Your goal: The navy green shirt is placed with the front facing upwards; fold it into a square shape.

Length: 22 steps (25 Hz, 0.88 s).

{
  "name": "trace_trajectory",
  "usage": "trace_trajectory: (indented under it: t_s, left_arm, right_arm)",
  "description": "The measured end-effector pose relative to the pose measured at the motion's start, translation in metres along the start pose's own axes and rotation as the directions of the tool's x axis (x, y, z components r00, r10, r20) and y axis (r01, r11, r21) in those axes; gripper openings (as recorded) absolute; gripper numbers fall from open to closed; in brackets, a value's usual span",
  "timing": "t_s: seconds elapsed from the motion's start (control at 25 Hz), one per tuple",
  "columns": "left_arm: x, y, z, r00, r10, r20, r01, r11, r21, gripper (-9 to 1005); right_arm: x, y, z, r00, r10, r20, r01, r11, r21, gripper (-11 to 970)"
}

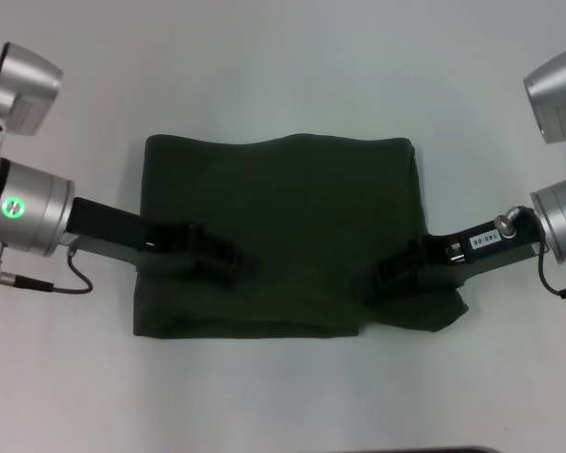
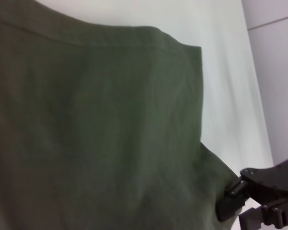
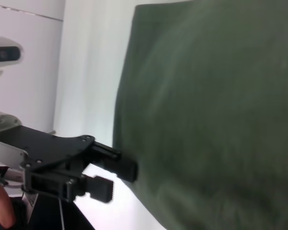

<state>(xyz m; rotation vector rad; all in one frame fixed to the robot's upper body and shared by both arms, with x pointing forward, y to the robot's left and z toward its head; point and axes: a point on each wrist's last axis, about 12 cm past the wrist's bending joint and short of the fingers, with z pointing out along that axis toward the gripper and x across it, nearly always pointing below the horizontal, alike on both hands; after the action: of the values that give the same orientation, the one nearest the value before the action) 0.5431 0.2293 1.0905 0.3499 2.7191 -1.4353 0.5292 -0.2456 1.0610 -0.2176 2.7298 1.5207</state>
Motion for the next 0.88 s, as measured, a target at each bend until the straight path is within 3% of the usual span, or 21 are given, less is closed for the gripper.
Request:
trace_trajectory:
  t_s: [0.52,0.72,0.88]
  left_arm:
    - [0.007,0.022,-0.025,0.996,-0.071,0.047,0.073,0.996,-0.059,479]
    - [0.009,0.009,-0.033,0.998,-0.033,0.060,0.032,0.999,0.030,480]
    - [0.007,-0.007,-0.015,1.000,0.012,0.018,-0.013,0.998,0.063,480]
  right_arm:
    - [0.007,-0.016,-0.016,0.998,0.057,0.021,-0.058,0.996,0.067,440]
    - [0.006,-0.002,-0.025,0.999,0.019,0.041,-0.017,0.999,-0.047,446]
    - [0.003,0.008,-0.014,1.000,-0.010,0.015,0.011,0.997,-0.082,450]
